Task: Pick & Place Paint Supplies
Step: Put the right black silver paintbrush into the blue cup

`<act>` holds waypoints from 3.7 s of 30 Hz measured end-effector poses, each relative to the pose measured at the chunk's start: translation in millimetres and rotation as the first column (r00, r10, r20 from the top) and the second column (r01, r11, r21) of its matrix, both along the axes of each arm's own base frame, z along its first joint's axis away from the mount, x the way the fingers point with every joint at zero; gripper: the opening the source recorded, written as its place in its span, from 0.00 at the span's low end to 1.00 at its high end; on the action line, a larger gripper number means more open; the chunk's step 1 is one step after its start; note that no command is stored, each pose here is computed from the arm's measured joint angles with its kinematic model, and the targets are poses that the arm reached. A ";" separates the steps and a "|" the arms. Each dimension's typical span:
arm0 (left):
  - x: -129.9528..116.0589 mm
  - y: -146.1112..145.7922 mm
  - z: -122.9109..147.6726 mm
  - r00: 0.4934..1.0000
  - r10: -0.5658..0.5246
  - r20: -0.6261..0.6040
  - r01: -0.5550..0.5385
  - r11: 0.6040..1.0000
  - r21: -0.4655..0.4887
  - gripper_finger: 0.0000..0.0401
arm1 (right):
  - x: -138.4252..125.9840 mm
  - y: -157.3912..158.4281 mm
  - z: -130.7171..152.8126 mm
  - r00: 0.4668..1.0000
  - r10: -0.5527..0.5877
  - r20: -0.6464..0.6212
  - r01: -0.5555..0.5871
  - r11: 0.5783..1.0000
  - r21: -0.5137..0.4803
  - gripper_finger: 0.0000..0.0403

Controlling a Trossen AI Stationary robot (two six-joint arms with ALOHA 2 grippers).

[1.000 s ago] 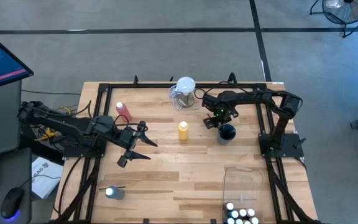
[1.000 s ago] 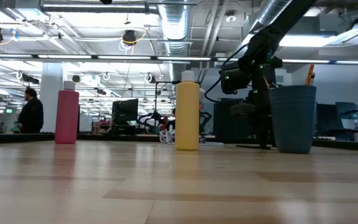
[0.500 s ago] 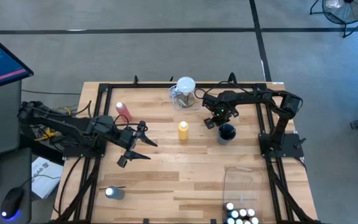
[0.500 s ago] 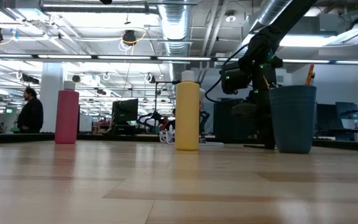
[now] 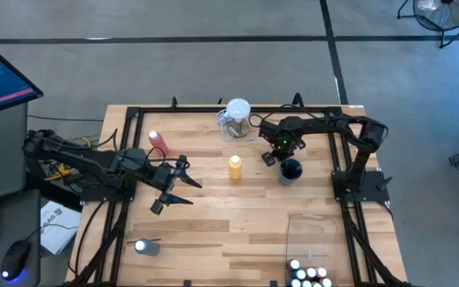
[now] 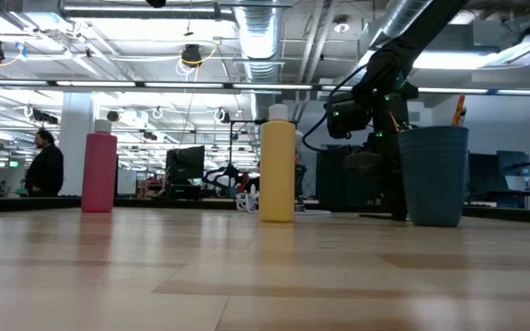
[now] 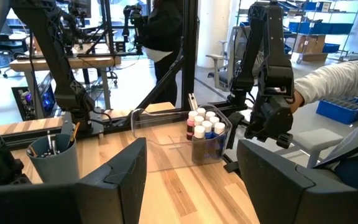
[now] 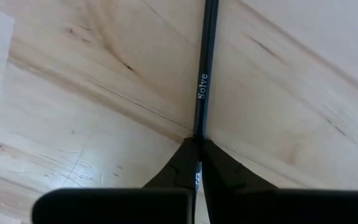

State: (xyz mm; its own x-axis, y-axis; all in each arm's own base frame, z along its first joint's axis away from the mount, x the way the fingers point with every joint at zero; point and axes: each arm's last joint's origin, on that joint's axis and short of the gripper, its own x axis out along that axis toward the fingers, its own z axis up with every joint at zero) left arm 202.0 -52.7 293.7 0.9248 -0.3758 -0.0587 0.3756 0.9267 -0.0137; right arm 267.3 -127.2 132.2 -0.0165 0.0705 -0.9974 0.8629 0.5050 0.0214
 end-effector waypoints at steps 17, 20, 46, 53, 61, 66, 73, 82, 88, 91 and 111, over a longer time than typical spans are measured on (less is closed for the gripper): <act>0.0 0.0 -0.1 1.000 0.000 -0.001 0.000 1.000 0.000 0.52 | 19.2 3.4 12.6 0.996 0.063 0.068 -0.060 0.997 -0.043 0.00; 0.0 0.1 -0.2 1.000 0.000 -0.002 0.000 1.000 0.001 0.52 | 19.1 3.4 13.0 0.996 0.063 0.067 -0.060 0.997 -0.042 0.00; 0.2 0.8 -1.1 1.000 0.027 -0.007 -0.027 1.000 0.011 0.52 | 16.1 4.8 29.5 0.991 0.079 0.109 -0.072 0.996 -0.061 0.00; 0.2 0.9 -1.3 1.000 0.028 -0.010 -0.028 1.000 0.012 0.52 | 13.5 6.0 41.7 0.987 0.072 0.145 -0.061 0.995 -0.078 0.00; 0.2 0.9 -1.4 1.000 0.028 -0.010 -0.028 1.000 0.012 0.52 | 14.6 8.8 42.8 0.985 0.075 0.152 -0.064 0.995 -0.078 0.00; 0.2 0.9 -1.4 1.000 0.028 -0.010 -0.028 1.000 0.013 0.52 | 15.3 9.7 42.9 0.985 0.076 0.155 -0.065 0.995 -0.078 0.00; 0.4 1.2 -1.3 0.999 0.041 -0.010 -0.040 0.999 0.013 0.52 | 21.6 8.1 48.0 0.975 0.071 0.213 -0.058 0.996 -0.070 0.00; 0.4 1.2 -1.4 0.999 0.042 -0.010 -0.042 0.999 0.014 0.52 | 35.1 2.8 76.9 0.958 0.113 0.264 -0.088 0.990 -0.107 0.00; 0.4 1.3 -1.4 0.999 0.043 -0.011 -0.042 0.999 0.014 0.52 | 43.0 10.0 87.4 0.946 0.163 0.281 -0.131 0.983 -0.129 0.00; 0.4 1.3 -1.5 0.999 0.043 -0.012 -0.042 0.999 0.014 0.52 | 47.3 15.0 92.0 0.937 0.187 0.294 -0.152 0.979 -0.138 0.00; 34.5 121.2 -71.3 0.889 0.411 -0.199 -0.451 0.862 -0.232 0.52 | 64.9 30.6 123.9 0.898 0.271 0.347 -0.206 0.955 -0.212 0.00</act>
